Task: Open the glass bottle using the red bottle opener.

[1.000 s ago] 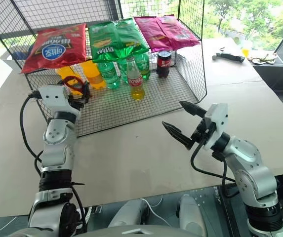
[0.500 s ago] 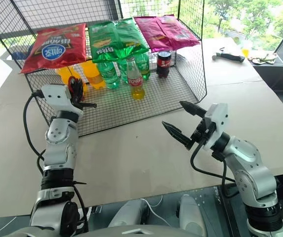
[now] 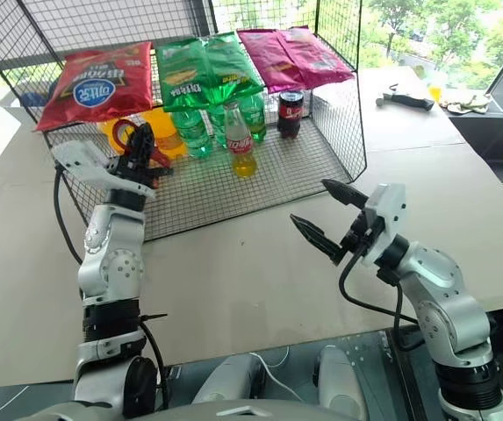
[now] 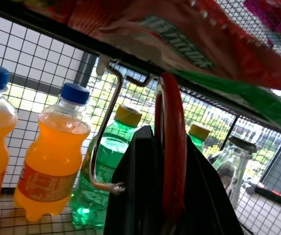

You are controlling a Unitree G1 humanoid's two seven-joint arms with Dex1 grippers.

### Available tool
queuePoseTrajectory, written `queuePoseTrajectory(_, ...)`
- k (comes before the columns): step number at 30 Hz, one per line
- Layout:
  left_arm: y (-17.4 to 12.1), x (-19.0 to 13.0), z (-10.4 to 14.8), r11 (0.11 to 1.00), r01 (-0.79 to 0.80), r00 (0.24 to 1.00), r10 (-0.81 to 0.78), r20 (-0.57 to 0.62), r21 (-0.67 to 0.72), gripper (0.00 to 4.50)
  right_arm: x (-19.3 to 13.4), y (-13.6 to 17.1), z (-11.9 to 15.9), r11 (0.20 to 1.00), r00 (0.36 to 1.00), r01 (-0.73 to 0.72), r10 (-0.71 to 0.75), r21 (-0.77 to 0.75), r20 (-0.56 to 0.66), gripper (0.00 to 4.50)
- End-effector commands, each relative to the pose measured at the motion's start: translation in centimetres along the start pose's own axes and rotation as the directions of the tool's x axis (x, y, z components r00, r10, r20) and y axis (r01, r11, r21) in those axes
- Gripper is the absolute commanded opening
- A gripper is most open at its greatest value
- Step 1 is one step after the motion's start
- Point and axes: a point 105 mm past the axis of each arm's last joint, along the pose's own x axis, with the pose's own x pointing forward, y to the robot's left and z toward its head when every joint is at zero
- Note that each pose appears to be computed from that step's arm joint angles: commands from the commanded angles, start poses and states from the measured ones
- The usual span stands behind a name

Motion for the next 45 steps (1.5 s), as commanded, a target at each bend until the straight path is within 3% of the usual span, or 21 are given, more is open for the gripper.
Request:
queuePoseTrajectory(1,-0.9,-0.3,0.5,0.998,0.055,0.998,-0.055,-0.005,-0.039,0.04,0.0,-0.1,1.1,0.999,0.999,0.008,-0.007,-0.034,0.045,4.50)
queuePoseTrajectory(9,-3.5,-1.7,-2.2,0.953,0.236,0.955,-0.264,-0.138,-0.189,0.04,0.3,-0.1,0.7,1.000,1.000,0.009,-0.009,-0.003,0.025,4.50)
queuePoseTrajectory(16,-7.5,-3.0,-4.4,0.839,0.435,0.831,-0.514,-0.212,-0.326,0.04,0.8,1.0,-1.9,0.989,0.980,-0.060,0.084,0.136,-0.183,4.50)
queuePoseTrajectory(25,-13.0,-4.3,-5.3,0.599,0.594,0.626,-0.763,-0.159,-0.536,0.04,3.4,3.2,-1.9,0.887,0.910,-0.178,0.314,0.427,-0.271,4.50)
queuePoseTrajectory(34,-14.8,-5.6,-5.0,0.458,0.616,0.526,-0.845,-0.099,-0.641,0.04,4.3,4.6,-1.0,0.779,0.871,-0.241,0.437,0.579,-0.226,4.50)
queuePoseTrajectory(37,-14.9,-6.0,-5.1,0.439,0.613,0.510,-0.855,-0.095,-0.657,0.00,4.5,4.6,-0.5,0.756,0.869,-0.253,0.452,0.604,-0.202,3.65)
queuePoseTrajectory(42,-15.0,-6.3,-5.1,0.422,0.609,0.502,-0.861,-0.086,-0.671,0.00,5.0,4.3,-0.1,0.746,0.877,-0.251,0.444,0.617,-0.180,1.14)
queuePoseTrajectory(45,-15.1,-6.4,-5.1,0.418,0.608,0.502,-0.861,-0.082,-0.675,0.00,5.1,4.3,0.0,0.741,0.879,-0.252,0.445,0.623,-0.173,0.02)
